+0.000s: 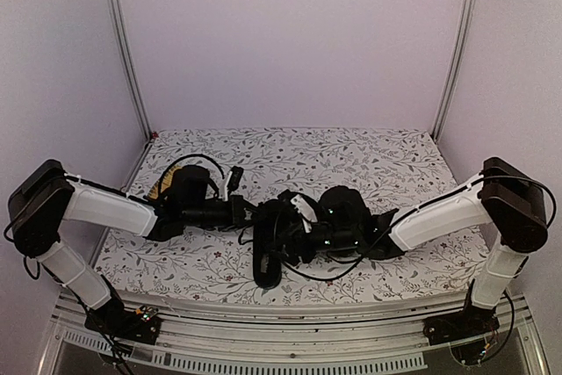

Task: Tie the shoes
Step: Place the shoelace in the shoe.

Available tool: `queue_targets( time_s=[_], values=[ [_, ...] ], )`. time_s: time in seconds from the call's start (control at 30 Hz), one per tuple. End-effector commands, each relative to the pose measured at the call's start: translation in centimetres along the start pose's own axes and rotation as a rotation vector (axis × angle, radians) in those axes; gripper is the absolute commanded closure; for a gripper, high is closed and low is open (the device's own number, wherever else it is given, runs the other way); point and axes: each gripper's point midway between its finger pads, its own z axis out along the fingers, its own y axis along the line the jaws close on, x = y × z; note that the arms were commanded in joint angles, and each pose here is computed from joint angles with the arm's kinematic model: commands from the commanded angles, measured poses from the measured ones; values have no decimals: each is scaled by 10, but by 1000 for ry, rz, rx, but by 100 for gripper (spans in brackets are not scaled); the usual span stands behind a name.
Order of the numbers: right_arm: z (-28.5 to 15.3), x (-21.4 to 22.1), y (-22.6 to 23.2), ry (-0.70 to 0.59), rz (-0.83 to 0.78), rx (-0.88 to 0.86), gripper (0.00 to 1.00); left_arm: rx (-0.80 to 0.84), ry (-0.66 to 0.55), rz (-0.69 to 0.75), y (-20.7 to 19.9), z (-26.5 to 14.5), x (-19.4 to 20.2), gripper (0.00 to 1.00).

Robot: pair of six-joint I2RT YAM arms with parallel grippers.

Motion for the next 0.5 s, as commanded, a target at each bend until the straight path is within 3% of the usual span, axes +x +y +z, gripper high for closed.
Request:
queue_targets(
  time_s=[0.0,0.23,0.47],
  values=[
    [-26,-21,9,-42,-26,-48,33,30,-11,83,-7,-7,-6,100],
    [-31,-40,-45,-73,61,88,35,21,31,203,-11,-7,-4,100],
    [-8,-48,-61,-42,22,31,38,-62,63,316,-7,-10,-10,100]
  ],
)
